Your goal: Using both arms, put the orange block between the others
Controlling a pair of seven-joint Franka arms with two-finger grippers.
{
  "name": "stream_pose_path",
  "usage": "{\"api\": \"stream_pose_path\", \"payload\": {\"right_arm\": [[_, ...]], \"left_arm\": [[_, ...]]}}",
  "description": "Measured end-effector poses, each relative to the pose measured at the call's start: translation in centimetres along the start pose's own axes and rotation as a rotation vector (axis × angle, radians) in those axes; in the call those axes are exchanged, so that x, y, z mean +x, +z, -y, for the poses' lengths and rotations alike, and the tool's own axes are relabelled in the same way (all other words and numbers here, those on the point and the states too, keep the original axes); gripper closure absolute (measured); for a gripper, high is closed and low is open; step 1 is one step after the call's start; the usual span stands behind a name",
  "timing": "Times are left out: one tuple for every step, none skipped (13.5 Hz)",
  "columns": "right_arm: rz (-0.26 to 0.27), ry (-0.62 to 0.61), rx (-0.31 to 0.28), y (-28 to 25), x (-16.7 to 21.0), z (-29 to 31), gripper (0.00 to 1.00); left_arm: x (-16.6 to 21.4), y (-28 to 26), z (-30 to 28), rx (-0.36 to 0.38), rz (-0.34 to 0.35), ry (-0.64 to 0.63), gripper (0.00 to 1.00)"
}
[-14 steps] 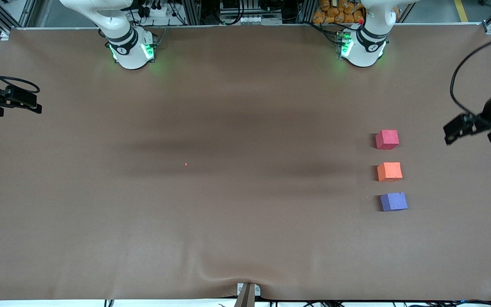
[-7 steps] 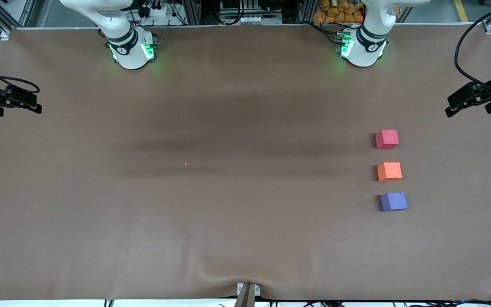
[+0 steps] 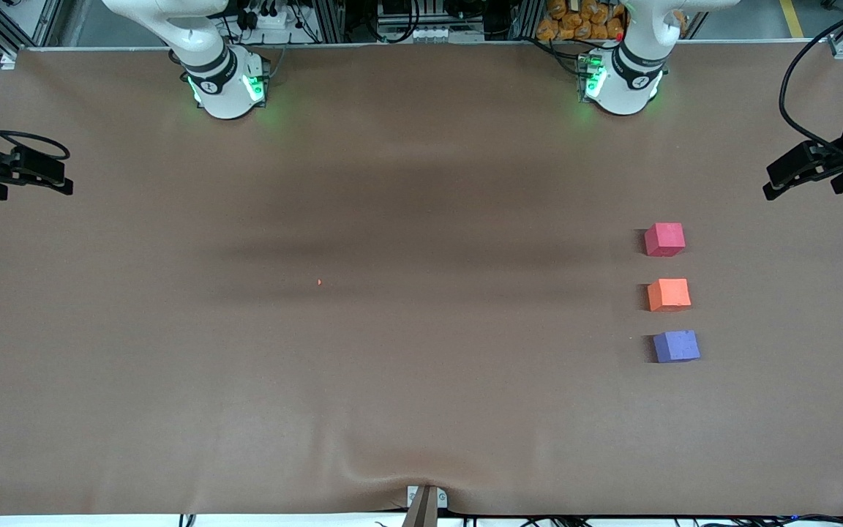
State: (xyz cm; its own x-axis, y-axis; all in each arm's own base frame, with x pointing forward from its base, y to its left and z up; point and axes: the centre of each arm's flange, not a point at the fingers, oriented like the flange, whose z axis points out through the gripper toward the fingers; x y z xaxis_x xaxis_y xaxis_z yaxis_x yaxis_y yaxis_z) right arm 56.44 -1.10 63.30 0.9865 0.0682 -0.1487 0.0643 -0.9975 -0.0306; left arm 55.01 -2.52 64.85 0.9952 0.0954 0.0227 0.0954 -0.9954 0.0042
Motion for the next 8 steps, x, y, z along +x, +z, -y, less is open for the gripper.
{"api": "stream_pose_path", "payload": {"right_arm": [[0.000, 0.000, 0.000, 0.00, 0.00, 0.00, 0.00], [0.000, 0.000, 0.000, 0.00, 0.00, -0.01, 0.00], [0.000, 0.000, 0.000, 0.00, 0.00, -0.02, 0.00], [0.000, 0.000, 0.000, 0.00, 0.00, -0.01, 0.00], [0.000, 0.000, 0.000, 0.00, 0.00, 0.01, 0.00], [0.000, -0.001, 0.001, 0.00, 0.01, 0.07, 0.00], [0.000, -0.004, 0.000, 0.00, 0.02, 0.22, 0.00], [0.000, -0.006, 0.000, 0.01, 0.03, 0.33, 0.00]], "left_arm": [[-0.08, -0.04, 0.08, 0.000, 0.003, -0.001, 0.00], [-0.14, -0.10, 0.19, 0.001, 0.004, -0.003, 0.00], [-0.17, -0.15, 0.30, 0.001, 0.004, -0.005, 0.00], [-0.20, -0.19, 0.35, 0.001, 0.004, -0.006, 0.00], [-0.22, -0.23, 0.37, 0.000, 0.004, -0.006, 0.00], [-0.26, -0.28, 0.39, 0.000, 0.003, -0.006, 0.00], [-0.35, -0.38, 0.40, 0.000, 0.003, -0.006, 0.00], [-0.52, -0.54, 0.43, 0.001, 0.005, -0.006, 0.00]]}}
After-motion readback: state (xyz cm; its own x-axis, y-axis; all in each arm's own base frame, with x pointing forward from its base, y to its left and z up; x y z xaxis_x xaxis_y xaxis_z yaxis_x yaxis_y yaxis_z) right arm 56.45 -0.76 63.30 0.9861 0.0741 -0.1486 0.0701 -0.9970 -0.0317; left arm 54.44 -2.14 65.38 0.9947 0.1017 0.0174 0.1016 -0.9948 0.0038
